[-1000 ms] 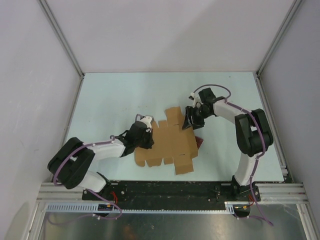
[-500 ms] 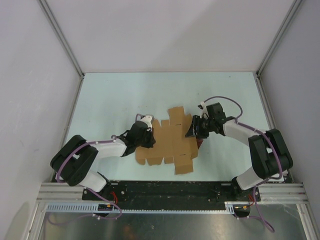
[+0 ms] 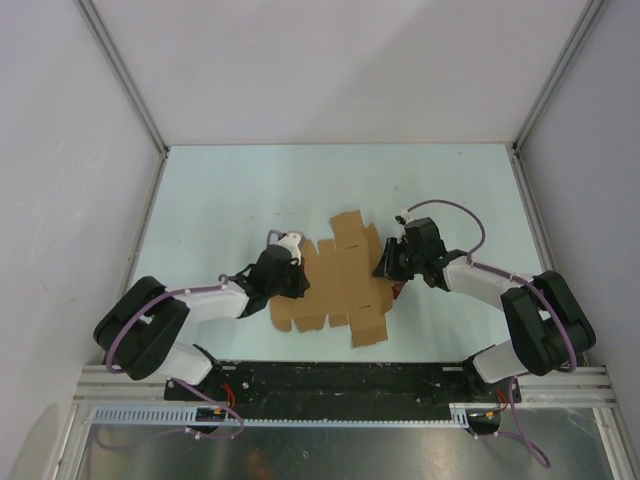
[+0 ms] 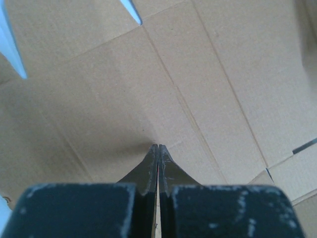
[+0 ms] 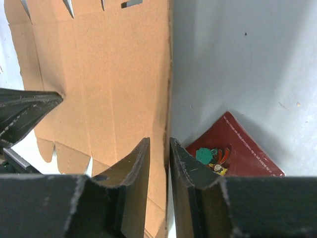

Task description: Fold the paper box

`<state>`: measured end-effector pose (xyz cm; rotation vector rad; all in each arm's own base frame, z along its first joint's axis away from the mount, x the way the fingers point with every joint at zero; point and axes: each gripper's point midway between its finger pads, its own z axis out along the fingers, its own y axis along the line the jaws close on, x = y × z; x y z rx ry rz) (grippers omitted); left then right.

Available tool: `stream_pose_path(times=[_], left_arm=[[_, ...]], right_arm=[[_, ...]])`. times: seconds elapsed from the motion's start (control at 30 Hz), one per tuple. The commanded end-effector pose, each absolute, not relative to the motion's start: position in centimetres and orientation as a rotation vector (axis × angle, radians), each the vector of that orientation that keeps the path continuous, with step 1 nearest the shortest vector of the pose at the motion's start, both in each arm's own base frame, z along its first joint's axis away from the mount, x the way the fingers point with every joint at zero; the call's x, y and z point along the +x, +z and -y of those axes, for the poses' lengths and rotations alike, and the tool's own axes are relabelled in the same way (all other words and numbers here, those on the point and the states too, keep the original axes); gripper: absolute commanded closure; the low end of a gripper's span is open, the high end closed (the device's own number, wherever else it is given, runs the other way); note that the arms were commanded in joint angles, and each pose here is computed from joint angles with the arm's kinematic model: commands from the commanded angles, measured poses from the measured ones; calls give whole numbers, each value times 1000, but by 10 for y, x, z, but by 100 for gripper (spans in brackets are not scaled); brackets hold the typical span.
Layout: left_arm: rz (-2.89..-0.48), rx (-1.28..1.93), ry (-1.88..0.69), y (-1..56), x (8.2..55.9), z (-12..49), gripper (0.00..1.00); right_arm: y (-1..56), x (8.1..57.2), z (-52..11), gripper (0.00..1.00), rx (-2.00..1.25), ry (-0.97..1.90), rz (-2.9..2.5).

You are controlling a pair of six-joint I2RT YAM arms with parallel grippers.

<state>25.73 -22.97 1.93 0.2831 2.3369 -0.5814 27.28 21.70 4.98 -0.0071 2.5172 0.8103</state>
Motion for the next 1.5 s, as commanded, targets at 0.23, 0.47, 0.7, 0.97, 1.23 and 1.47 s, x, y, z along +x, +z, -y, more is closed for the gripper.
stream_pose_path(times=[0.23, 0.47, 0.7, 0.97, 1.23, 1.47], left_arm=[[-2201, 321, -699, 71, 254, 240, 77], [-2025, 291, -682, 150, 261, 229, 31], [-1764, 69, -665, 237, 268, 187, 21], [-1713, -1, -647, 254, 271, 157, 34], [-1754, 57, -600, 247, 277, 157, 59], [-1757, 77, -610, 246, 274, 159, 80]], right_arm=[[73, 298, -216, 94, -108, 766, -2381], [89, 307, -211, 100, -302, 666, -2370], [125, 322, -219, 100, -450, 660, -2221], [142, 330, -219, 95, -584, 632, -2165], [145, 331, -229, 96, -759, 602, -2216], [134, 333, -230, 100, -850, 597, -2291]])
